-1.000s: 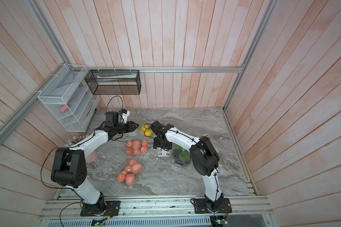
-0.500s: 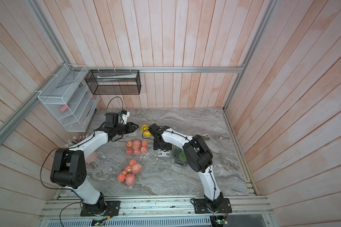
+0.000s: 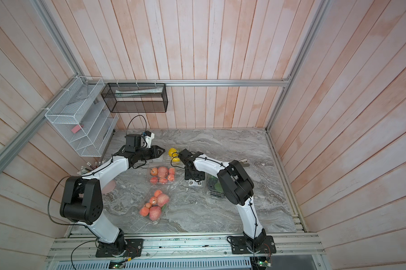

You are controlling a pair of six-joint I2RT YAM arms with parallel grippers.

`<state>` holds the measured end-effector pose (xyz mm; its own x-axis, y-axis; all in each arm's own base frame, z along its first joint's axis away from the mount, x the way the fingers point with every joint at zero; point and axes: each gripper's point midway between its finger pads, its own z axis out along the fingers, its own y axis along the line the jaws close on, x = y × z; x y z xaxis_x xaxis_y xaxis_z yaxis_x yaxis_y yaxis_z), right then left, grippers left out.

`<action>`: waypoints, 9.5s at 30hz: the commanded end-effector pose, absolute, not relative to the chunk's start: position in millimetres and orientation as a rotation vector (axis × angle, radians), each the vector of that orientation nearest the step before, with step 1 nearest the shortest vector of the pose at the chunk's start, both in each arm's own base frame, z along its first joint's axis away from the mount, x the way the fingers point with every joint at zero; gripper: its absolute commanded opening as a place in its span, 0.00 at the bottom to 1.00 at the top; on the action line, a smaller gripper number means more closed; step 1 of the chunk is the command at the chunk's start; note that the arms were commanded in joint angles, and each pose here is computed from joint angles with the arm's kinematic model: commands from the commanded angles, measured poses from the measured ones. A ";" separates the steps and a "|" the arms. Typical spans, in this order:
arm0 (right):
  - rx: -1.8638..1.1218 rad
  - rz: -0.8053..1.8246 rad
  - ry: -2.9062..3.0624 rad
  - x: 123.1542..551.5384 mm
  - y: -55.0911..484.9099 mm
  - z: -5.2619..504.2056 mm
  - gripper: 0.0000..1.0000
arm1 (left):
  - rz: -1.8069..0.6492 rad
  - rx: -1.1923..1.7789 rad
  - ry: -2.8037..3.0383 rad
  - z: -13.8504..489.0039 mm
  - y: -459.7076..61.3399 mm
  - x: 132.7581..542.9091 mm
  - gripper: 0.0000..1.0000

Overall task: Label fruit boxes
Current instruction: Pick up the label sticker from the center of the board, then adjust the label sticker.

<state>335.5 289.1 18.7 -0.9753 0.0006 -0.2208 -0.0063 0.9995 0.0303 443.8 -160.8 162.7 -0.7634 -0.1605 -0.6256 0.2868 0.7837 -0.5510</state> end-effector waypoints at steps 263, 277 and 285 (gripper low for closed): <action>-1.082 1.141 1.344 204.1 261.3 272.5 0.00 | -1.287 1.419 1.071 278.4 -333.0 208.3 0.00; -1.078 1.101 1.323 199.8 256.0 280.4 0.00 | -1.302 1.426 1.079 275.6 -332.9 206.8 0.18; -1.096 1.131 1.315 192.5 255.6 280.7 0.00 | -1.291 1.413 1.104 273.6 -332.8 209.4 0.00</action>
<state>197.8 257.2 282.5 -0.0397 -0.0104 -0.9992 -0.9870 0.1563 0.0376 210.8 -332.4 268.9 0.0450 0.0479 -0.9978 0.9800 -0.1959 0.0348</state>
